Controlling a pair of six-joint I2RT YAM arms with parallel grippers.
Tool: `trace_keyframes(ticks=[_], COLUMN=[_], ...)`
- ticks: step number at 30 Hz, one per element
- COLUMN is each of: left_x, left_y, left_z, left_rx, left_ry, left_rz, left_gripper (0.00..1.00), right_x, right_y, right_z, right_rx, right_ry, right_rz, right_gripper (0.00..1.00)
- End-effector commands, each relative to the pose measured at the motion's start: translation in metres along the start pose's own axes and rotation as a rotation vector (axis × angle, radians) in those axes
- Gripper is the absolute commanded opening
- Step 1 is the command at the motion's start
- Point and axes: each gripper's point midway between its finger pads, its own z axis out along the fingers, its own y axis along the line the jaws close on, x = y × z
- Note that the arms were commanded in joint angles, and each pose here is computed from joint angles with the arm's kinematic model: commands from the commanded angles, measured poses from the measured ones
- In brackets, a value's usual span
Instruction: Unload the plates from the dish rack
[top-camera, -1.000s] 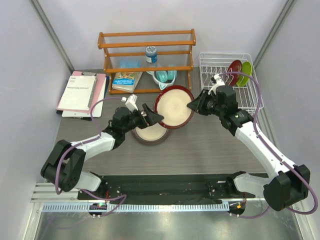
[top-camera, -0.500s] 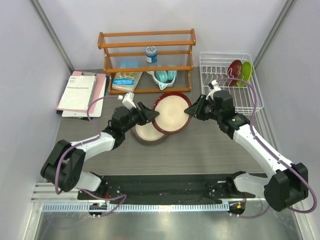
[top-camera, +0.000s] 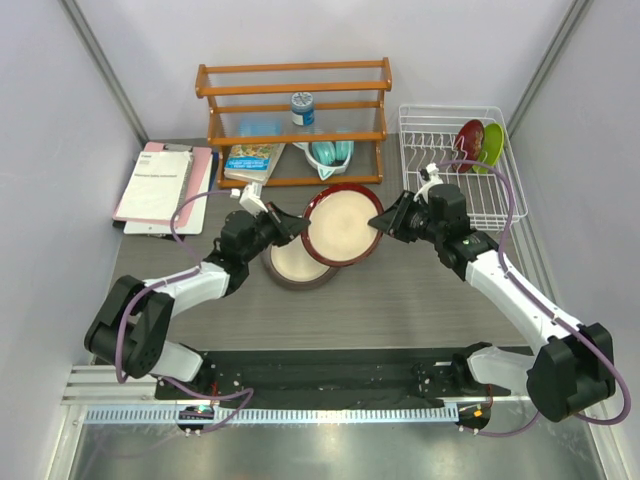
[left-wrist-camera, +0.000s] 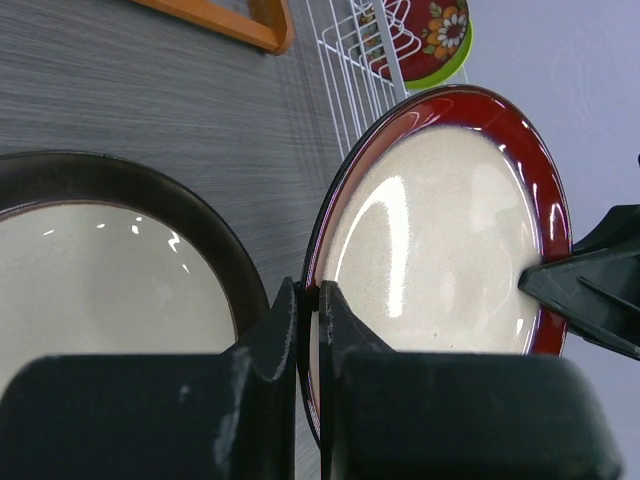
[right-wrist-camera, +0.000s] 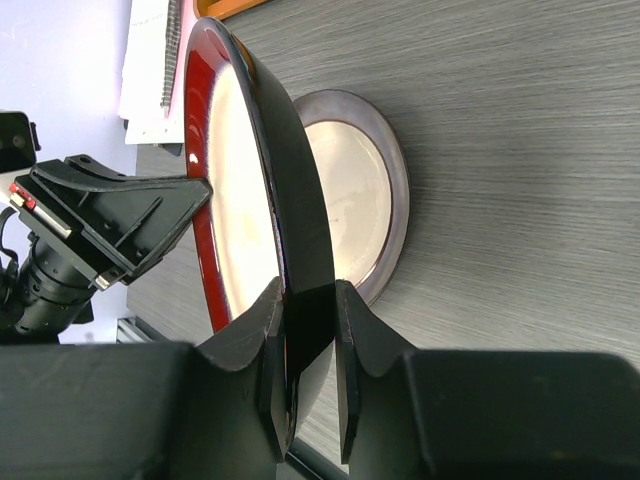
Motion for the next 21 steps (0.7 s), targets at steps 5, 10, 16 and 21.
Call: trace_keyframes(ticks=[5, 10, 16, 21], left_x=[0.013, 0.014, 0.020, 0.022], left_y=[-0.022, -0.029, -0.033, -0.033], left_z=[0.001, 0.002, 0.004, 0.006], left_rx=[0.085, 0.116, 0.135, 0.146], left_ry=[0.078, 0.099, 0.132, 0.143], left_rz=[0.070, 0.082, 0.088, 0.087], left_gripper=[0.00, 0.00, 0.41, 0.10], right_x=[-0.032, -0.033, -0.033, -0.034], right_y=[0.087, 0.089, 0.092, 0.094], right_z=[-0.015, -0.013, -0.014, -0.013], right_rx=[-0.340, -0.347, -0.365, -0.370], right_ry=[-0.080, -0.082, -0.070, -0.072], right_rz=[-0.052, -0.048, -0.057, -0.057], right_gripper=[0.03, 0.01, 0.01, 0.01])
